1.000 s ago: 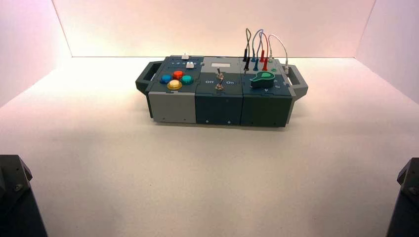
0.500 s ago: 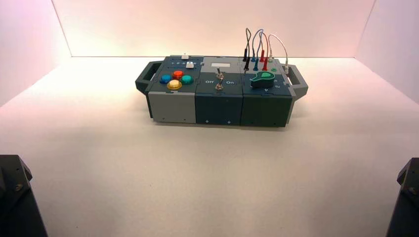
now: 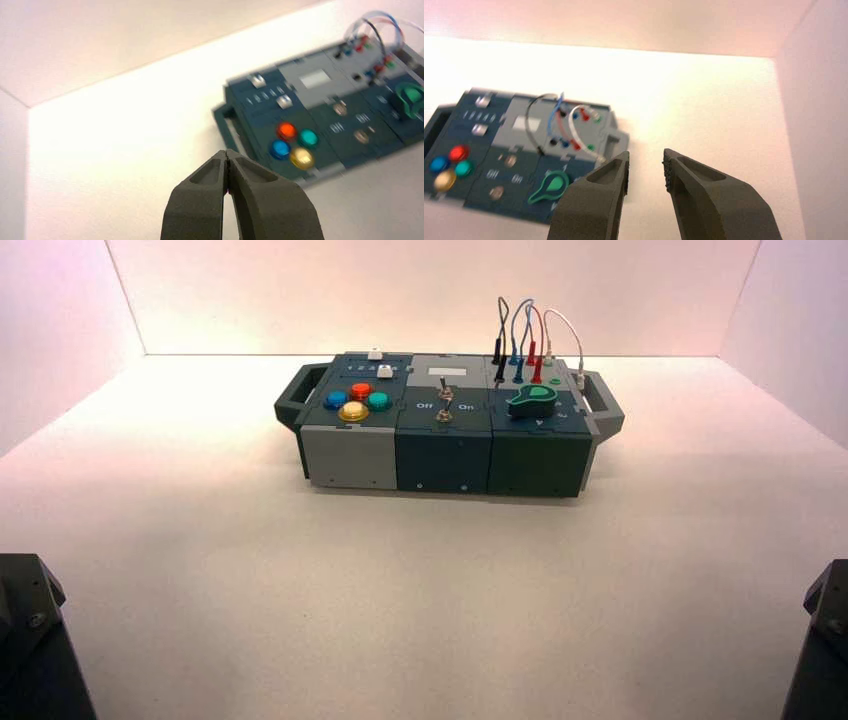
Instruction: Insert the white wire.
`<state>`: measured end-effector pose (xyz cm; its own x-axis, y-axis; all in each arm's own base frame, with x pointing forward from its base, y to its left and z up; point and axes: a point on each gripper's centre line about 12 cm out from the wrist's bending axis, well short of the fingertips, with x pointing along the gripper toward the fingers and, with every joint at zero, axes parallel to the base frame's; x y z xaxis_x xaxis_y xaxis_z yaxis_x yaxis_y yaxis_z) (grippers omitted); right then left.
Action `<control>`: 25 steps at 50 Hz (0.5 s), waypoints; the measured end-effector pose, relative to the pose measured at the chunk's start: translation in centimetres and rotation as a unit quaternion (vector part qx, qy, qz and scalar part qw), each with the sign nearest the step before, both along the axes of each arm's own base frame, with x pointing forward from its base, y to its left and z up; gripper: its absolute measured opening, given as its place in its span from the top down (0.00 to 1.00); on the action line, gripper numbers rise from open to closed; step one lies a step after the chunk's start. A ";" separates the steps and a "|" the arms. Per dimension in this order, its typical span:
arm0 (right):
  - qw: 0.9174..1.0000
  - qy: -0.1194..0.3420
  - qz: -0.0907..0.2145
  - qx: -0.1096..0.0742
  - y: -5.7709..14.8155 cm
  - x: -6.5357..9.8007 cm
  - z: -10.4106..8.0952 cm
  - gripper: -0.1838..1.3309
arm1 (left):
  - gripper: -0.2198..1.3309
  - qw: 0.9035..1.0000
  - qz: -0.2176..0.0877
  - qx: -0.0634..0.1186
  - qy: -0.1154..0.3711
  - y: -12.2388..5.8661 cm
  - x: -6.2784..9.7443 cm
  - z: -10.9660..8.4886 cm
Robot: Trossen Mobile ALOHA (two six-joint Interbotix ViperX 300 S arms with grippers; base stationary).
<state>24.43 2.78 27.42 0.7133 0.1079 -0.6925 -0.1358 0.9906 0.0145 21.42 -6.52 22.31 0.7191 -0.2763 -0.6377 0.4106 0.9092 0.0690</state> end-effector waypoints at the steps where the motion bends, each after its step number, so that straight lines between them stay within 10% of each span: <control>1: 1.000 0.004 0.007 -0.002 0.2 0.0 0.0 0.48 | 0.96 1.000 -0.002 -0.001 0.005 -0.1 0.0 0.0; 6: 0.999 0.022 0.036 -0.007 1.6 0.3 -0.1 0.43 | 0.96 1.000 -0.012 0.000 0.027 -0.5 0.2 0.1; 12: 0.998 0.040 0.047 -0.010 2.1 0.8 -0.4 0.09 | 0.96 0.998 -0.032 0.005 0.051 -1.3 0.0 -0.2; 25: 0.995 0.083 0.057 -0.022 2.3 1.3 -1.9 0.06 | 0.96 0.994 -0.076 0.016 0.074 -3.0 -0.7 -0.9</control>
